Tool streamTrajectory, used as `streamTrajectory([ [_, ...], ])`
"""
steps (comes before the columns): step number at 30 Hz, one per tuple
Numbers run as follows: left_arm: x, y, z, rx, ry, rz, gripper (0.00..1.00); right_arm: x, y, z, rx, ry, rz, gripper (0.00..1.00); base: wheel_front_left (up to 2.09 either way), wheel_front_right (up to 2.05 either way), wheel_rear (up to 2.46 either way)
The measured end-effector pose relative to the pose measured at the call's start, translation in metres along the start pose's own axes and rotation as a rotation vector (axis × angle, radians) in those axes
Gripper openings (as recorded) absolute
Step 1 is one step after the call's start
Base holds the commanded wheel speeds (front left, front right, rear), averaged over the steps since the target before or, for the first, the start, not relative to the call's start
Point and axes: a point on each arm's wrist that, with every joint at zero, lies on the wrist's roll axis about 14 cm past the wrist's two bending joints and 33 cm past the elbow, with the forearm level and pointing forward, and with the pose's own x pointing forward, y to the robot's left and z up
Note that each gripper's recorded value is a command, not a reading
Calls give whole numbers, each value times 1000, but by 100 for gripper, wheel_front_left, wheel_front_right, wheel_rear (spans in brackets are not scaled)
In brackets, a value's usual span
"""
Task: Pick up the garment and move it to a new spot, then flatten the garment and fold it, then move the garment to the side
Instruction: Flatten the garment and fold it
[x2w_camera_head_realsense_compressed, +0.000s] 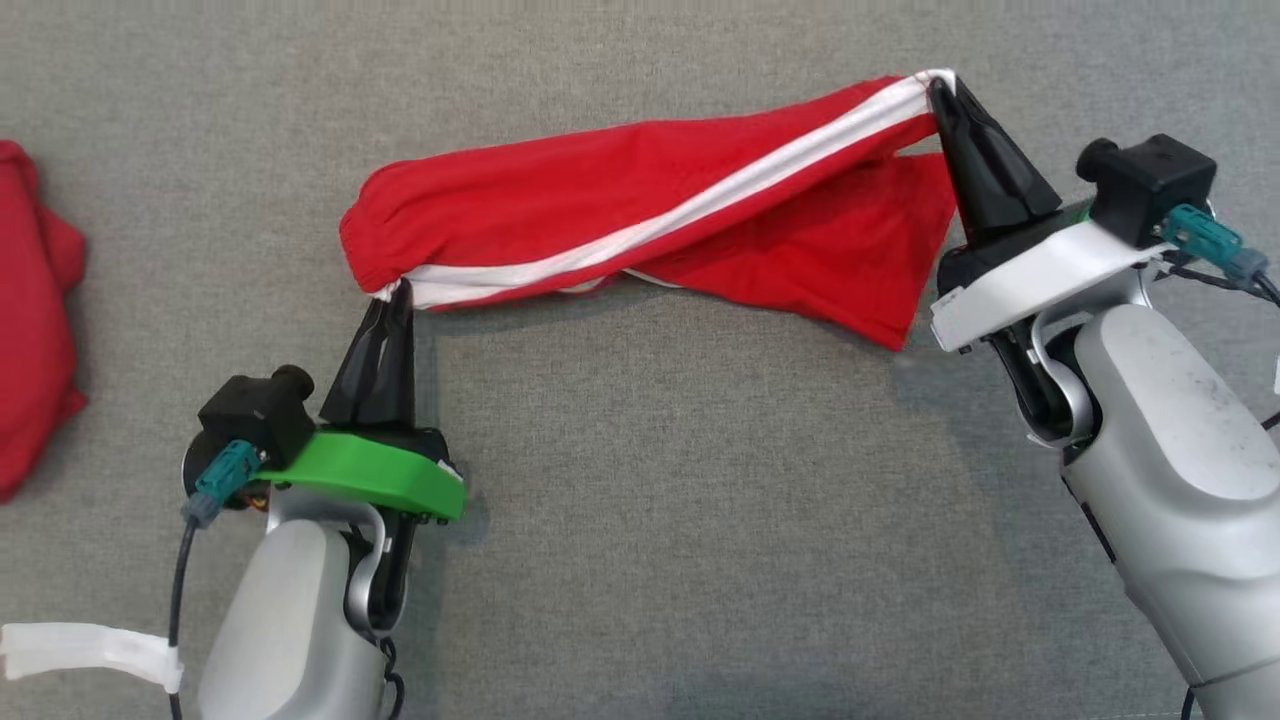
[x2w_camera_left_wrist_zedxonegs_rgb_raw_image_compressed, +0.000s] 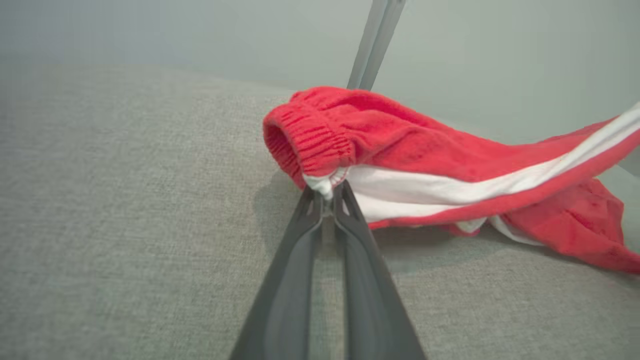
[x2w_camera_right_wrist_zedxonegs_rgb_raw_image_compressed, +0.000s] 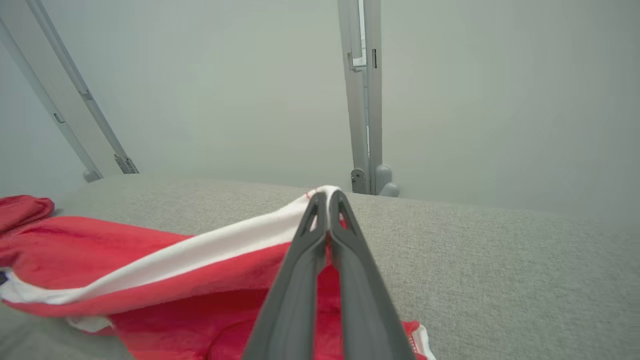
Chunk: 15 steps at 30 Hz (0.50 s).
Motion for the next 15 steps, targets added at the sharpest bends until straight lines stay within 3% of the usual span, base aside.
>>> streamTrajectory([
  [3, 0, -6, 24, 42, -55, -37, 0, -4, 2, 26, 10, -65, -6, 0, 0, 0, 0],
  [8, -4, -30, 86, 169, -131, -188, 0, -19, 15, 107, 2, -256, 7, 0, 0, 0, 0],
  [15, -34, -87, 234, 285, -243, -383, 0, -70, 26, 223, -58, -515, 26, 0, 0, 0, 0],
])
